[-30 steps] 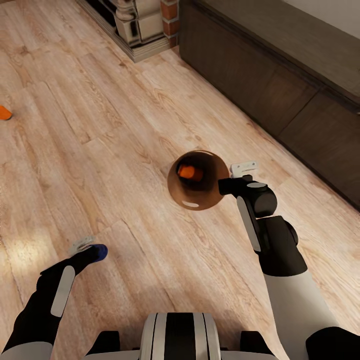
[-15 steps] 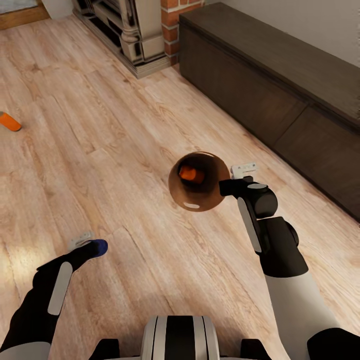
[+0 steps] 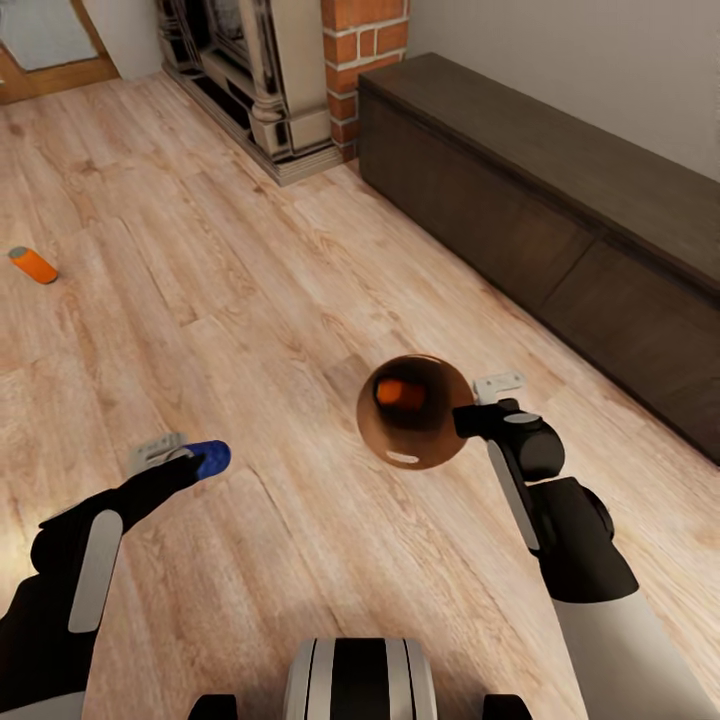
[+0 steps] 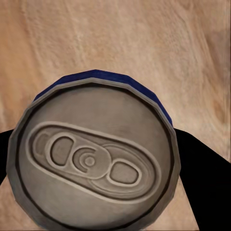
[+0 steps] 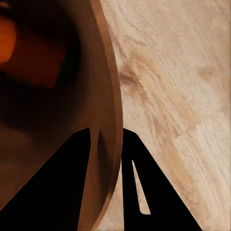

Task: Put the three can of soda from the living room inside the tash can in the kitchen.

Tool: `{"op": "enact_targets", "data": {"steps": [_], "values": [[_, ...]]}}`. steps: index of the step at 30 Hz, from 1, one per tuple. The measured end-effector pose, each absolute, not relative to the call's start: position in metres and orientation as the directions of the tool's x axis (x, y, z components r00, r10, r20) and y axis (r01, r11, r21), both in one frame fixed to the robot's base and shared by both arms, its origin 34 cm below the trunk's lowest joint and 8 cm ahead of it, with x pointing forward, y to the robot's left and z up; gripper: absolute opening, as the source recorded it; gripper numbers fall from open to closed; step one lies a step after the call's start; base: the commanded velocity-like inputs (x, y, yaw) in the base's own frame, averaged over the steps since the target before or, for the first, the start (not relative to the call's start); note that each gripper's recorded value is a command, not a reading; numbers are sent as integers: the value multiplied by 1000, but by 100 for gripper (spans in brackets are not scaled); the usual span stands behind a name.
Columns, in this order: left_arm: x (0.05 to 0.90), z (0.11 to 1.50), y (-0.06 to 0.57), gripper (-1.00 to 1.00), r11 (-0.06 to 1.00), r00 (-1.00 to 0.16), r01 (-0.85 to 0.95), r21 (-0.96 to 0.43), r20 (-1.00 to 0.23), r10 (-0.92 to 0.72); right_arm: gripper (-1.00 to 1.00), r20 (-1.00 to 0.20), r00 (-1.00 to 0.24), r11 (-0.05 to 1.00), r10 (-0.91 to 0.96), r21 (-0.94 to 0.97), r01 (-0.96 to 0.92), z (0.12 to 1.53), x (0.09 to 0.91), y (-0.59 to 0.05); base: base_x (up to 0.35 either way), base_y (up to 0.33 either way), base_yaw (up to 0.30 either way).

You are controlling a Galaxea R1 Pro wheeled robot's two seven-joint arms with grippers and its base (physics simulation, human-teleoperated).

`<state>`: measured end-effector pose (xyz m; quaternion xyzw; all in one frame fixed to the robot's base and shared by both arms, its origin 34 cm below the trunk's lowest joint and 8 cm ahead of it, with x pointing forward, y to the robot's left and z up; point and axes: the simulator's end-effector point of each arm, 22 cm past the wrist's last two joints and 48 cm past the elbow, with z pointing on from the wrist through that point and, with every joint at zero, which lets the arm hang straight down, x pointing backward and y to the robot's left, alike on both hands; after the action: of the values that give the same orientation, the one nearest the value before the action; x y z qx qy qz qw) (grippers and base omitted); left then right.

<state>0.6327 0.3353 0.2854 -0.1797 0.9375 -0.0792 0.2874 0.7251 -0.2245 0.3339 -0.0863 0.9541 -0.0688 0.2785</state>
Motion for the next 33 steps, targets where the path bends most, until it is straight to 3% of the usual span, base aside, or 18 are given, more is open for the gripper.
{"op": "enact_targets", "data": {"steps": [9, 17, 22, 27, 29, 33], "values": [[632, 311, 297, -100, 897, -805, -182, -404, -462, -372, -100, -547, -812, 976, -205, -180, -124, 357, 729, -224, 0, 0, 0], [641, 344, 304, -100, 893, -816, -106, -437, -476, -330, -100, -544, -808, 971, -228, -187, -148, 374, 734, -242, 0, 0, 0], [648, 361, 302, -100, 885, -821, -86, -457, -471, -323, -100, -525, -818, 968, -237, -51, -247, 377, 727, -240, 0, 0, 0], [661, 387, 290, -100, 856, -827, -40, -515, -464, -318, -100, -501, -818, 954, -281, -57, -293, 384, 725, -254, 0, 0, 0], [674, 416, 266, -100, 789, -834, 21, -614, -446, -326, -100, -475, -833, 947, -285, -7, -320, 378, 716, -251, 0, 0, 0], [691, 448, 252, -100, 747, -819, 94, -658, -478, -318, -100, -429, -865, 948, -261, 54, -313, 369, 706, -246, 0, 0, 0]]}}
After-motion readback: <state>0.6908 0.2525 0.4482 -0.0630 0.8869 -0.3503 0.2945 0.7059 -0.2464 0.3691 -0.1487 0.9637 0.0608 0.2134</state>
